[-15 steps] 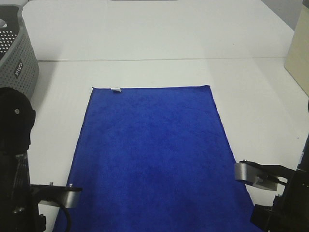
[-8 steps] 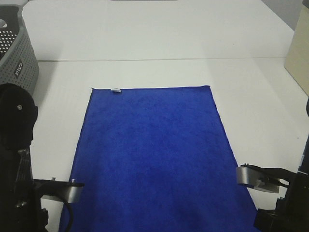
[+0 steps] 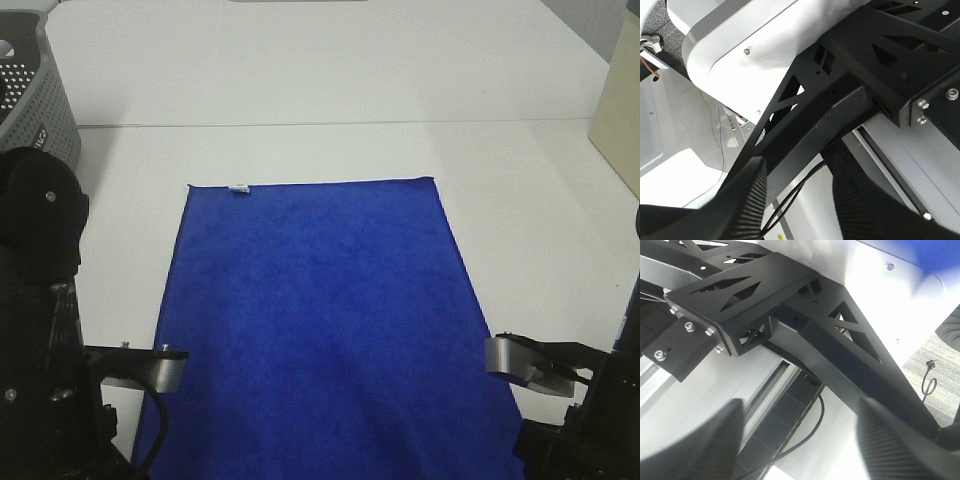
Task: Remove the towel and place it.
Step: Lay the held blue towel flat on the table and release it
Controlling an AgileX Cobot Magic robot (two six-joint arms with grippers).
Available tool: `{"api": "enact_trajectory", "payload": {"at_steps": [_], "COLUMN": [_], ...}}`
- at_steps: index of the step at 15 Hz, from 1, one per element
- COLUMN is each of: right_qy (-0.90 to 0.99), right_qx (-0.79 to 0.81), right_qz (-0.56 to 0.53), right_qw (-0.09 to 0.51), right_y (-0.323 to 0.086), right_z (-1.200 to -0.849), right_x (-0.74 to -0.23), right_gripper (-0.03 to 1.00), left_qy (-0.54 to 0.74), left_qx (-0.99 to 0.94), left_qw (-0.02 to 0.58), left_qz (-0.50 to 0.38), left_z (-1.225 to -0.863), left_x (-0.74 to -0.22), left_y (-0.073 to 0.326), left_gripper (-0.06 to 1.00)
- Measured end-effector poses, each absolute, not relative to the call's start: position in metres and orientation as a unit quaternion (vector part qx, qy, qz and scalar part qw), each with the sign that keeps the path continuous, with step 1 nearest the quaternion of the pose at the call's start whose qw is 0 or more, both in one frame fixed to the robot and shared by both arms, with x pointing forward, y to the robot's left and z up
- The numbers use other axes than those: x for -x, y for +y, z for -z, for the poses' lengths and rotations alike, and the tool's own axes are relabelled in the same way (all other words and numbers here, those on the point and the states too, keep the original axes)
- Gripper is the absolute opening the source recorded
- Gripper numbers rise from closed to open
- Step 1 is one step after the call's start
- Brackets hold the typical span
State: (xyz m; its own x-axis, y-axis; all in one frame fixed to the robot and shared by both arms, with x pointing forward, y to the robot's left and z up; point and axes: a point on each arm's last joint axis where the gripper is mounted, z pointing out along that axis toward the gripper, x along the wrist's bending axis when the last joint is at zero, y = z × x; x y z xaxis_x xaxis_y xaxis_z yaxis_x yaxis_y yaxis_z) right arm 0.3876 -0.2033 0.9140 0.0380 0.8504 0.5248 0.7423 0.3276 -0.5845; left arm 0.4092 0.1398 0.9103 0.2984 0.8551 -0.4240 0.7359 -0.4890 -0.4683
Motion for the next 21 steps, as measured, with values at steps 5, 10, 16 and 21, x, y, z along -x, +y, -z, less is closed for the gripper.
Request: {"api": "enact_trajectory", "payload": {"at_steps": [5,10,16,21], "right_qy": [-0.723,-0.773,-0.747,-0.721], "right_qx": [0.576,0.575,0.616,0.632], "right_qz": [-0.027,0.062,0.153,0.233], "right_qw": [0.381,0.262,0.197,0.162], "right_y": [-0.202,-0.195,-0.215,-0.246], "right_z": [-0.936,-0.995,-1.042,-1.067], "right_x": [-0.403,-0.454,-0.503,-0.555], "right_gripper": [0.73,0.73,0.73,0.73], "left_qy": [-0.506,-0.505,-0.506,-0.597], "left_qx": [0.802,0.837,0.858,0.792], "left_qw": [0.081,0.043,-0.037,-0.127], "left_qz": [-0.307,-0.204,-0.081,-0.021], "left_z": [-0.921,-0.960,-1.014,-1.043], "left_x": [-0.409,-0.434,-0.493,-0.567], "left_y": [0.141,0.141,0.143,0.201], "left_gripper": [0.43,0.55,0.56,0.56]}}
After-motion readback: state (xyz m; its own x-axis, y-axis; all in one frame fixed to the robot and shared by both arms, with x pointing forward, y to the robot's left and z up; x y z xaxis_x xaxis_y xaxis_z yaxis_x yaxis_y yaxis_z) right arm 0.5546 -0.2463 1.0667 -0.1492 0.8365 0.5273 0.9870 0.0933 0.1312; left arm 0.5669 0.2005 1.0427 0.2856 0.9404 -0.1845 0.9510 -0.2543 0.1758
